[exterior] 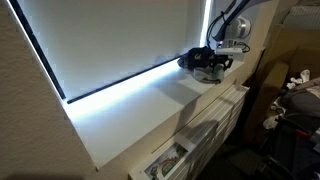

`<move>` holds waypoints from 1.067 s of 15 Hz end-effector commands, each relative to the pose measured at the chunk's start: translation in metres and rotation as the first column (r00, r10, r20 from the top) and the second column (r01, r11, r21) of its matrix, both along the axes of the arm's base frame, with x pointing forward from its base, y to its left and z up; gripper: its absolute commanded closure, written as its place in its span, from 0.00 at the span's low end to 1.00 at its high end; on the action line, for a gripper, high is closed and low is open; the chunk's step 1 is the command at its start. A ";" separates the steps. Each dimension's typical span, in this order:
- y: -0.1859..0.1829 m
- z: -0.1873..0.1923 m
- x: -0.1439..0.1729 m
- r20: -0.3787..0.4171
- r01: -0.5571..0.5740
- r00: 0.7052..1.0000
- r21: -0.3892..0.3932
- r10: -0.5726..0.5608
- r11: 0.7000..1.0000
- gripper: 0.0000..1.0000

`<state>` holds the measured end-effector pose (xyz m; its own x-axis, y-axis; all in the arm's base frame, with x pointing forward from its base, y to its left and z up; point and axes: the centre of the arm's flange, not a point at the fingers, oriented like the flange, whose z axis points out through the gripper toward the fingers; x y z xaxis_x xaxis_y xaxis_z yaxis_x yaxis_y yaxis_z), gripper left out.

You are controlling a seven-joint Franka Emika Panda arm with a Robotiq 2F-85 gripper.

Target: Move the white cap to the left

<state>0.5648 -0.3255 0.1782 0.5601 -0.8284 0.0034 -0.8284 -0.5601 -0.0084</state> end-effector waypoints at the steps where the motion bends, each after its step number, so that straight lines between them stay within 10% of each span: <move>1: -0.001 -0.001 0.000 -0.008 0.007 1.000 0.012 -0.007 1.000 0.61; 6: -0.002 0.011 -0.001 0.015 0.011 1.000 -0.020 -0.011 1.000 0.98; 11: 0.011 0.083 0.024 0.120 -0.034 0.991 -0.187 0.057 0.982 0.99; 16: 0.065 0.175 0.067 0.198 -0.157 0.946 -0.410 0.256 0.899 0.99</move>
<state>0.6185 -0.2951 0.3091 0.6337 -0.6839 0.3614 -0.7415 -0.6703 0.0317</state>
